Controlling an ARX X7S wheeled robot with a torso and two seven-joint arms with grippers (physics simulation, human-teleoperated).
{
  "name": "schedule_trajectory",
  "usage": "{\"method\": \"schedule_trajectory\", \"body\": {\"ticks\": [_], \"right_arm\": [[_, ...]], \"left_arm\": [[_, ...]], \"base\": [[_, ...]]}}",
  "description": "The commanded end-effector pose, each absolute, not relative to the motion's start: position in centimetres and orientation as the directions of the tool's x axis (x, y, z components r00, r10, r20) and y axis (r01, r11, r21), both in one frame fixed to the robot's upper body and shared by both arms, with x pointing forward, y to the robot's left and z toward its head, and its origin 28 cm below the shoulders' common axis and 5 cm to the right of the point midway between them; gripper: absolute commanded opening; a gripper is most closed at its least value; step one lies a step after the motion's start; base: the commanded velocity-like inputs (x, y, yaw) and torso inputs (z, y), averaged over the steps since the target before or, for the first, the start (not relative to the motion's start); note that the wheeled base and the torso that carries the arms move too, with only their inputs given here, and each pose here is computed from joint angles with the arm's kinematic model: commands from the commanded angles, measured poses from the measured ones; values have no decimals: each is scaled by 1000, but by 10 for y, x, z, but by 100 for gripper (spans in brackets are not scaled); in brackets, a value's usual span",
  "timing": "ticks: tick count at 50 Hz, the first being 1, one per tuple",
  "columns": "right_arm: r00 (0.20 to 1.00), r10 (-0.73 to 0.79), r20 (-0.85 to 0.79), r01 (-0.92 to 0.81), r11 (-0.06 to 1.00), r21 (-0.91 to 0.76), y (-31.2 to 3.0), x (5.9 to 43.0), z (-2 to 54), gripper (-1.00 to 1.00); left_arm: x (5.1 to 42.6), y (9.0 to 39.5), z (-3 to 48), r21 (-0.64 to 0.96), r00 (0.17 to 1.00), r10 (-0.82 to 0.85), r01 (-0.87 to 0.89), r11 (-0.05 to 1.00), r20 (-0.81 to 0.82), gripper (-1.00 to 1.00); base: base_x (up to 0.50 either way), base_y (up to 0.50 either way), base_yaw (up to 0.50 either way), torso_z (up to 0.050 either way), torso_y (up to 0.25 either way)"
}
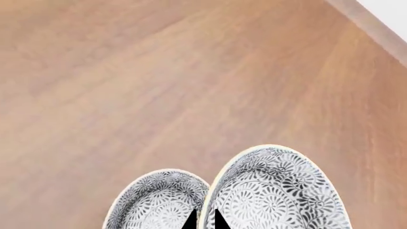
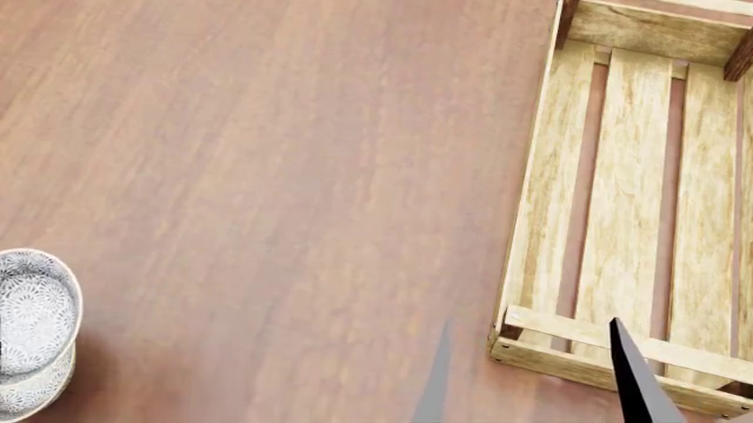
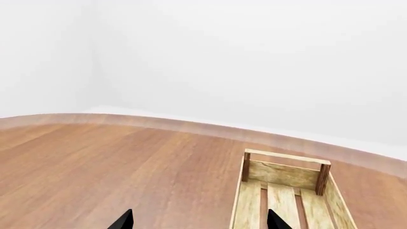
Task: Stack the right bowl on the left bowl and place them in the tray.
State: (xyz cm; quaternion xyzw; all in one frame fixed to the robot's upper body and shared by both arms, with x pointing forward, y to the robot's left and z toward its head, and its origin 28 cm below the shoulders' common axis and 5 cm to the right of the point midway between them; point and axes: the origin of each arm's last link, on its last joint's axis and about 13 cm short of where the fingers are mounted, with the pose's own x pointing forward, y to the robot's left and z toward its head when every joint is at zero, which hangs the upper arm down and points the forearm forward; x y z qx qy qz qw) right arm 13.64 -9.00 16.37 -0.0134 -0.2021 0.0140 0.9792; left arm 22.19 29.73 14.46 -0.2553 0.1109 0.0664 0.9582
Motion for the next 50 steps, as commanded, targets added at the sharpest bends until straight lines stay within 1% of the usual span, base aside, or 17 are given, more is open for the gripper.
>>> {"method": "schedule_trajectory", "body": {"ticks": [1, 15, 50], "right_arm": [[918, 33, 396, -22, 999, -32, -90, 137, 164, 100], [919, 36, 393, -25, 999, -33, -89, 137, 163, 100], [918, 30, 396, -19, 999, -32, -91, 136, 165, 100]], "left_arm": [[218, 313, 142, -496, 960, 135, -244, 833, -245, -100], [218, 320, 133, -473, 948, 180, -289, 832, -263, -100], [227, 317, 111, -459, 936, 175, -306, 834, -305, -100]], "base": [[0, 0, 0, 0, 0], [0, 0, 0, 0, 0], [0, 0, 0, 0, 0]]}}
